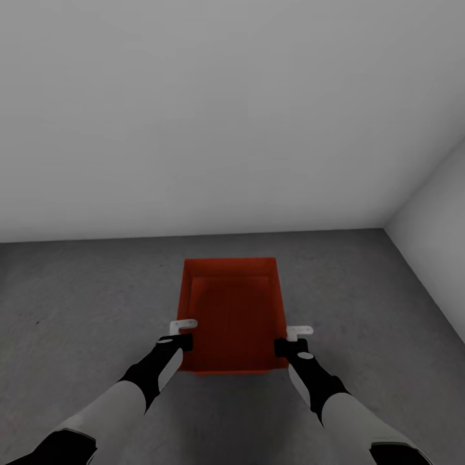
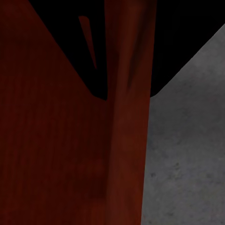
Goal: Move the two storage containers from the living room to the garage. In the garage, place one container on the floor and stack the other container on top of it (either order is fine).
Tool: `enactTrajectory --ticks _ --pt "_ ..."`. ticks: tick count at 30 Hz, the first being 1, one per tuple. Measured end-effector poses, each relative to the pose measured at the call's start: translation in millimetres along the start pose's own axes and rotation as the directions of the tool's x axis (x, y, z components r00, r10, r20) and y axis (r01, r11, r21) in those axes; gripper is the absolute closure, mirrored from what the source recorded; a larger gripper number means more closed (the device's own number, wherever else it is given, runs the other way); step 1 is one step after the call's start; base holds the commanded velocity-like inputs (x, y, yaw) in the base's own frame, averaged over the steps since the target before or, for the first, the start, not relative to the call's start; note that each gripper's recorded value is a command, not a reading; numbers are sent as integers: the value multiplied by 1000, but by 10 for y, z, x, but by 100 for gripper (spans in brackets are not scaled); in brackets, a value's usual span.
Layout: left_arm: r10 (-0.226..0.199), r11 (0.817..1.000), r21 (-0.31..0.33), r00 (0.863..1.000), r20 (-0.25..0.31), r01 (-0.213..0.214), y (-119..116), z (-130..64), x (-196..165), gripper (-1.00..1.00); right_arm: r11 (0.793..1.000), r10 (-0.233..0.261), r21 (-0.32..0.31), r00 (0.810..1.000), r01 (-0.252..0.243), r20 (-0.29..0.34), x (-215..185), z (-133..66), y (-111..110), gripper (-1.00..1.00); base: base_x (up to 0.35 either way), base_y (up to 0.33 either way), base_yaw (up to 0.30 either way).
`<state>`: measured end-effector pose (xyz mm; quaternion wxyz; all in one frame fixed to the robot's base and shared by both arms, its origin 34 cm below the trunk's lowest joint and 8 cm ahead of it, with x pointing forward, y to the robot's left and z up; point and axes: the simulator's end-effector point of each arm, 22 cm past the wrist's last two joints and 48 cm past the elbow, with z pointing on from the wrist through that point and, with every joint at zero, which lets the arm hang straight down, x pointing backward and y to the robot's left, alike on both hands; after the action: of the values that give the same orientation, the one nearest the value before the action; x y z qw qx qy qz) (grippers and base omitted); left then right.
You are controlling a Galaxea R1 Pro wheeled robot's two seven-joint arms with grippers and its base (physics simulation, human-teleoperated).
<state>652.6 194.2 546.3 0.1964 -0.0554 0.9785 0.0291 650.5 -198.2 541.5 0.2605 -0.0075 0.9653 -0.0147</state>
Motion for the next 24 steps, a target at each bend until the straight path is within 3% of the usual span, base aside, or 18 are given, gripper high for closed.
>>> enactTrajectory --ticks 24 --pt "1 1000 -2 1000 -21 -2 -10 402 234 100 1000 0 -1 1000 0 -21 284 367 14 100 0 0 0"
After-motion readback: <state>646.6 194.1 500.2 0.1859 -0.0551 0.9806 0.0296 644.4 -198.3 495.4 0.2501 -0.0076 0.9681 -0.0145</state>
